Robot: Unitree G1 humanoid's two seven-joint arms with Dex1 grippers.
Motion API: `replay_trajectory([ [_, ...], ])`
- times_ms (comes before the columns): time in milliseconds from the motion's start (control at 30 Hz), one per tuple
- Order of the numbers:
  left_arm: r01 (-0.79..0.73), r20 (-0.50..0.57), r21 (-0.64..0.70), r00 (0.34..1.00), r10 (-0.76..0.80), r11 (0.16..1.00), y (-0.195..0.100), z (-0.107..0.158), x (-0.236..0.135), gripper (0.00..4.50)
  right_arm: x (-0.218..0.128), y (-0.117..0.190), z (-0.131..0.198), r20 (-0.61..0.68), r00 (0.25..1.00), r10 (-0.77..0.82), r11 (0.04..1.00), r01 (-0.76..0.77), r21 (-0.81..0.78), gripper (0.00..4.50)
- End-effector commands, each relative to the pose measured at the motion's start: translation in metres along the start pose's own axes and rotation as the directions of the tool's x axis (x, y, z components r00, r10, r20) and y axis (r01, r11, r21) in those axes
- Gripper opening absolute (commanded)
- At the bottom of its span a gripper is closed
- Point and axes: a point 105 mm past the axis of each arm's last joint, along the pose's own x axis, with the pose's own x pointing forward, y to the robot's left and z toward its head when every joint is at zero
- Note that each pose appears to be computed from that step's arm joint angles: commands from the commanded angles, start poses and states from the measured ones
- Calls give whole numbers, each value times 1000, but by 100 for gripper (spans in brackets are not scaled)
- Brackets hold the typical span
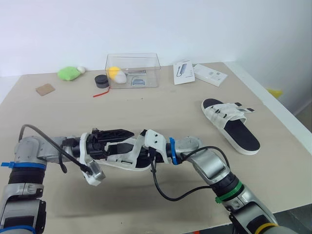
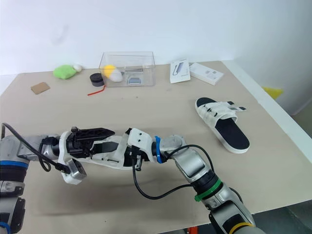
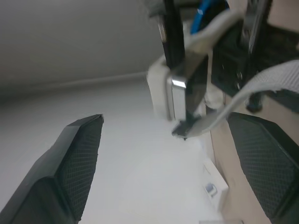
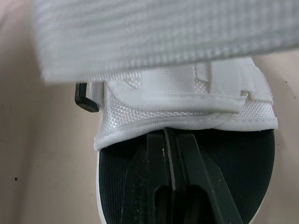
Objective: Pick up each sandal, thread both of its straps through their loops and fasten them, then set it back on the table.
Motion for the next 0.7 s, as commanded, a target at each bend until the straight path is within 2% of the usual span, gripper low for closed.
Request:
replay_trajectory([
  [33, -16, 73, -2, 997, 16, 1000, 6, 16, 2, 441, 5, 6, -25, -85, 996, 27, 998, -22, 51, 0],
  [200, 25, 116, -61, 993, -18, 998, -1, 32, -2, 441, 6, 5, -24, -84, 996, 28, 998, -24, 50, 0],
  [333, 41, 87, -79, 996, -34, 996, -4, 29, -6, 441, 6, 5, -25, -83, 996, 26, 998, -22, 51, 0],
  [467, 3, -52, -67, 999, -6, 998, 9, -3, -17, 441, 6, 5, -25, -84, 996, 24, 998, -19, 53, 0],
  [567, -54, -160, -122, 987, 34, 991, 26, -27, -26, 441, 4, 6, -26, -88, 996, 22, 998, -18, 55, 0],
  [667, -109, -254, -251, 966, 43, 962, 43, -42, -26, 441, 2, 6, -28, -91, 996, 23, 998, -18, 59, 0],
  [700, -145, -333, -367, 943, 16, 919, 43, -53, -25, 441, 2, 6, -28, -91, 996, 25, 998, -19, 60, 0],
])
